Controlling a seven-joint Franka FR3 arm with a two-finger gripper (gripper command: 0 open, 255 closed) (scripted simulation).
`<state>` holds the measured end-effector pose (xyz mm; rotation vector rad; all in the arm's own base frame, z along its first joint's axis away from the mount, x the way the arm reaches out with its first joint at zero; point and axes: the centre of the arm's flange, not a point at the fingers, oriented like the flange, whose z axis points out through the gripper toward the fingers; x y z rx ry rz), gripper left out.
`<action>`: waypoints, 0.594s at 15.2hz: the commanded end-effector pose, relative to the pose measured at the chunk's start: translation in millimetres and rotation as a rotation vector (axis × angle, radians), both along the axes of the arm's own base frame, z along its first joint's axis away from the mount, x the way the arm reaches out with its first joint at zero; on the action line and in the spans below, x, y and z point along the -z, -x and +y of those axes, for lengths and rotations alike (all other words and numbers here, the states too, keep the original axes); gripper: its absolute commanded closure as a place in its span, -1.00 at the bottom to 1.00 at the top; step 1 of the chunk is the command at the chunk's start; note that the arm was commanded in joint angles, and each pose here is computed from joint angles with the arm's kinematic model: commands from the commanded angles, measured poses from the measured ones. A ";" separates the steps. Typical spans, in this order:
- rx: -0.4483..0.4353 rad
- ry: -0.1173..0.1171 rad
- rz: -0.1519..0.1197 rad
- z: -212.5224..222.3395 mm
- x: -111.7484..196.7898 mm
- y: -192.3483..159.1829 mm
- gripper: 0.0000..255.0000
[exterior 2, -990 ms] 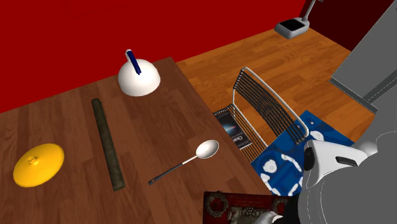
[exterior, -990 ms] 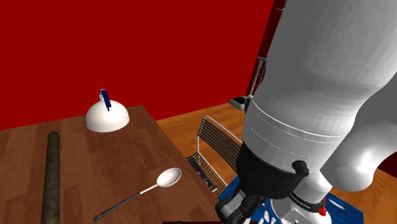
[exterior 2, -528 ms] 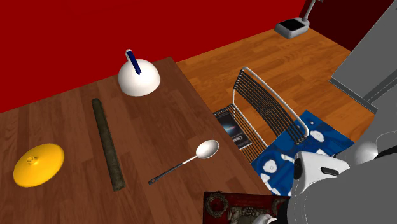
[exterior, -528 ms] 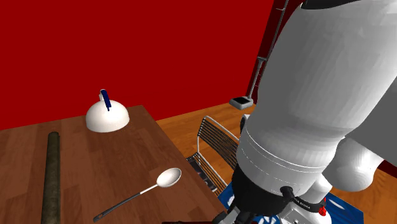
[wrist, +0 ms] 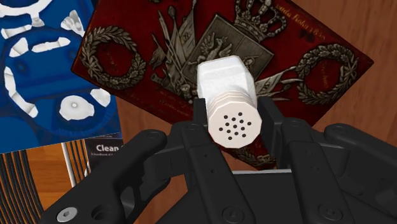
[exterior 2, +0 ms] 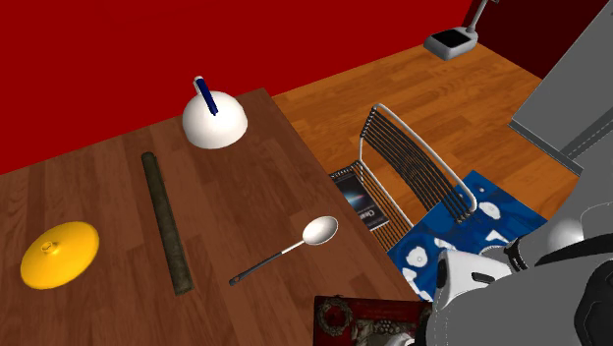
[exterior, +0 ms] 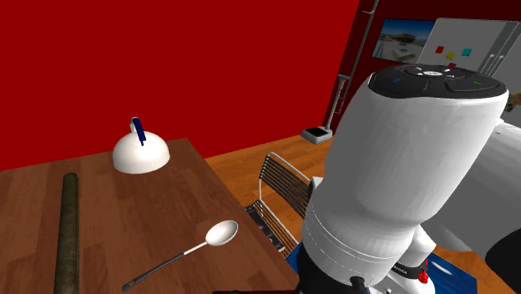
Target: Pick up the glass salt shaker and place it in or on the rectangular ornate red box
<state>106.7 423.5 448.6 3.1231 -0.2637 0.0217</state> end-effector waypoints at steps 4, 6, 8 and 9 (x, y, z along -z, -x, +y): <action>0.000 0.000 0.000 1.0 29.2 -0.4 1.00; 0.000 0.000 0.000 1.0 29.2 -0.3 1.00; 0.000 0.000 0.000 1.0 29.2 -0.4 1.00; 0.000 0.000 0.000 1.0 29.2 -0.4 1.00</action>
